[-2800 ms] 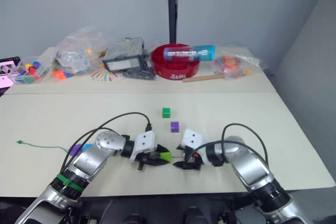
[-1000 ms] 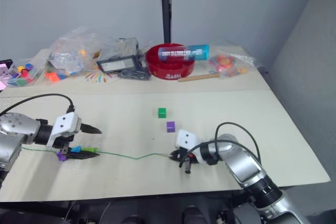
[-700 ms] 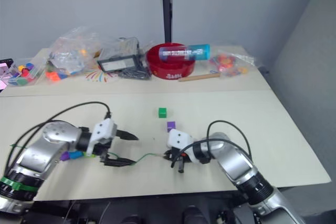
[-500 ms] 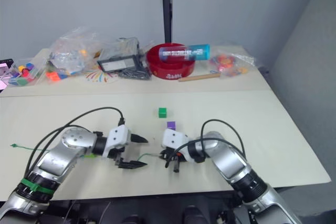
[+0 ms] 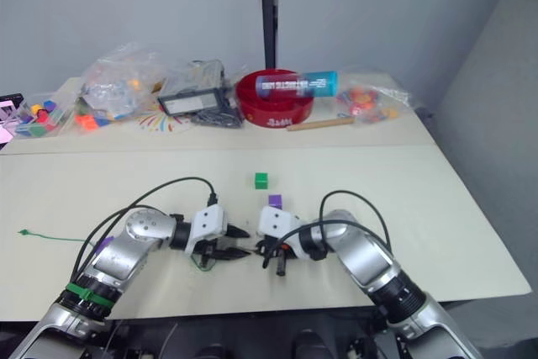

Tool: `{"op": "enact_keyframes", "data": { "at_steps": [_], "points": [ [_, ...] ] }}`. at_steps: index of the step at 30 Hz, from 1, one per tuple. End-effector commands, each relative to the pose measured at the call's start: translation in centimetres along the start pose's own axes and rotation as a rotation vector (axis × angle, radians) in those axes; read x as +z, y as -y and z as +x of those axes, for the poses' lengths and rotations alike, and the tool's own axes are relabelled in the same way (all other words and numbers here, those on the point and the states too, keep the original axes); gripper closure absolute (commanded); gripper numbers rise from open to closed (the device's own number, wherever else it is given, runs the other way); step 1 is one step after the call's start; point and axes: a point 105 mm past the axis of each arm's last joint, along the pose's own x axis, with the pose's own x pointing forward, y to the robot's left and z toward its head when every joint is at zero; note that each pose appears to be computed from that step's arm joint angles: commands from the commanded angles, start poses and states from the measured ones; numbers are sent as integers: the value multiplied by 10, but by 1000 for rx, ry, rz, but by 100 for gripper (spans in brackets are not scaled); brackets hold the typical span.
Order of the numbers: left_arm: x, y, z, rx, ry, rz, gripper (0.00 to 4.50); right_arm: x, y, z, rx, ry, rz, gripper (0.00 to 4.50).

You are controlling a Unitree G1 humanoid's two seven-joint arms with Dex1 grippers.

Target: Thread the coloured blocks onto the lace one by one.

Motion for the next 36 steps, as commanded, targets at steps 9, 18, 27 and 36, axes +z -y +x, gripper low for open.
{"op": "enact_keyframes", "data": {
  "at_steps": [9, 18, 27, 36],
  "points": [
    [11, -3, -6, 17, 27, 29, 448, 1, -2, 2, 14, -3, -3, 450],
    [11, -3, -17, -1, 10, 26, 450, 8, 0, -6, -31, 66, 31, 279],
    [8, -4, -36, 18, -21, 15, 450, 34, 3, -49, -220, 310, 158, 3],
    [7, -3, -47, 33, -37, 1, 450, 21, 38, -48, -717, 388, 337, 3]
  ]
}}
